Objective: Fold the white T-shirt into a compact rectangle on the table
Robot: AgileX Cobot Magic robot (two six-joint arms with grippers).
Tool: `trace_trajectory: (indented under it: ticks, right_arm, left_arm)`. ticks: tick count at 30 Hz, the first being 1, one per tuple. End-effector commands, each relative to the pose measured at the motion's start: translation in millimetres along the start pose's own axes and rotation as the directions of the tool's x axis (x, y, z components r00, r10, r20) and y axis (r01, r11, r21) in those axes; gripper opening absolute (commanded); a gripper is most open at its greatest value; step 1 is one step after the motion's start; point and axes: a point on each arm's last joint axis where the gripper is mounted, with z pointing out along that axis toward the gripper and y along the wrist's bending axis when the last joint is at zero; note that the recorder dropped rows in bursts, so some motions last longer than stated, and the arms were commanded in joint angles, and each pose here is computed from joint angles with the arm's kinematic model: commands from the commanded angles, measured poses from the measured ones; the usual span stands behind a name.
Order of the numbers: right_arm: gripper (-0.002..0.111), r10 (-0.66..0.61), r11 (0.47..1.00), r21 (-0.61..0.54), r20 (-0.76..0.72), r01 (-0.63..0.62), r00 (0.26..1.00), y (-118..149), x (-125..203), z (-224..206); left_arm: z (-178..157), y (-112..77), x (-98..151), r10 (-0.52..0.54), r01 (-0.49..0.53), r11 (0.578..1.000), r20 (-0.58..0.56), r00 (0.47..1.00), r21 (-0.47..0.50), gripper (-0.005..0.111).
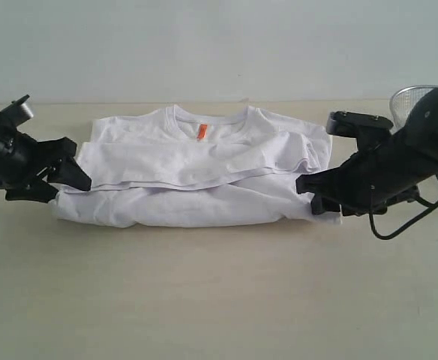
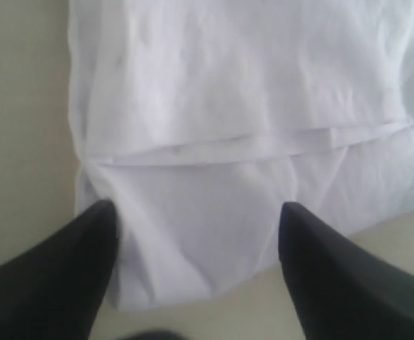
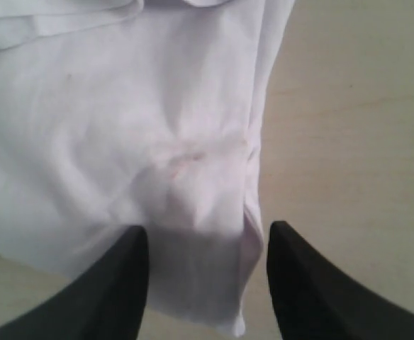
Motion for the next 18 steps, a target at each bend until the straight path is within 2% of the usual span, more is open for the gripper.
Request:
trace_trajectory:
  ticks: [1,6,12,16,18]
  right_arm:
    - [0.046,-0.007,1.000,-0.004,0.020,0.007,1.000,-1,-2,0]
    - [0.046,-0.003,1.000,0.000,0.032,0.003,0.999,-2,-3,0]
    - [0.046,0.011,1.000,0.000,0.044,-0.011,0.999,-2,-4,0]
    - [0.045,0.011,1.000,0.003,0.050,-0.011,0.999,-2,-4,-1]
    - [0.041,0.011,1.000,0.003,0.050,-0.011,0.999,-2,-4,-1]
  left_arm:
    - [1,-3.0,2,0.007,-0.007,1.000,-0.015,1.000,0.015,0.061]
    - [9,2.8,6,0.007,-0.007,1.000,-0.046,0.999,0.006,0.061]
    - [24,10.3,11,-0.037,0.038,0.999,-0.097,0.995,0.015,0.061]
    - [30,14.0,13,-0.056,0.058,0.998,-0.105,0.993,0.015,0.056]
    - [31,14.4,12,-0.067,0.069,0.997,-0.099,0.993,0.018,0.049]
